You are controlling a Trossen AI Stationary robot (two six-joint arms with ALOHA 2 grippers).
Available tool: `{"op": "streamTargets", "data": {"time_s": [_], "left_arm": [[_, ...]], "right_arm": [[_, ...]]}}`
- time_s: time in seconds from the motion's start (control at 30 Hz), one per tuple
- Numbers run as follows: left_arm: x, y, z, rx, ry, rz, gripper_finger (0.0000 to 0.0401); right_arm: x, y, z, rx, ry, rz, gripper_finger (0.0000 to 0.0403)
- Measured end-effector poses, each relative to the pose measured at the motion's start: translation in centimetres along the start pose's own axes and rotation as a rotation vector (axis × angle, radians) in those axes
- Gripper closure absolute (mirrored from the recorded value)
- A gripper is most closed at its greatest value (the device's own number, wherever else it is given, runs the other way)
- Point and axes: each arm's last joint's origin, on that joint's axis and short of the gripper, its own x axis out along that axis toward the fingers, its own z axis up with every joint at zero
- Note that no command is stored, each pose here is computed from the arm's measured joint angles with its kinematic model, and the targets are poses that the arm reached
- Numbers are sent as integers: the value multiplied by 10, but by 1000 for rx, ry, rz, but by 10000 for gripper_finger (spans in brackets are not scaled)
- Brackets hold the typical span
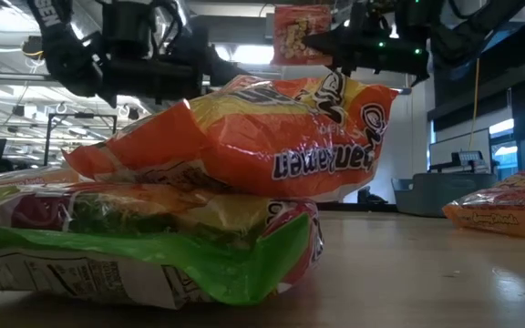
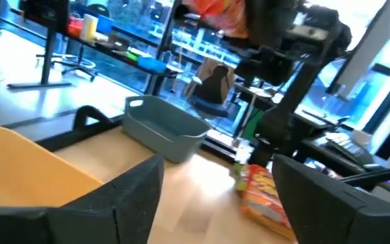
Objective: Sort Maruchan noodles
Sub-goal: Put the orange noodle pack into the yellow bin
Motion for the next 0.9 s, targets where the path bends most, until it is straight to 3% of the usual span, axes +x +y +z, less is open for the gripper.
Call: {"op": "streamTargets", "data": {"time_s": [0.17,0.37,0.6,0.77,0.9], "left_arm": [[9,-3,12,104,-42,-29,124],[16,-3,44,138,-126,-105,126],[11,16,83,153,-58,-48,126],[21,17,93,151,17,-159,126],[24,17,89,145,47,-180,126]], "right_arm": [[6,-2,-10,35,-73,58,287],[11,0,-28,87,-22,99,287],[15,12,-38,77,57,176,286],[17,21,-38,39,39,145,286],[17,22,-40,43,55,160,286]]}}
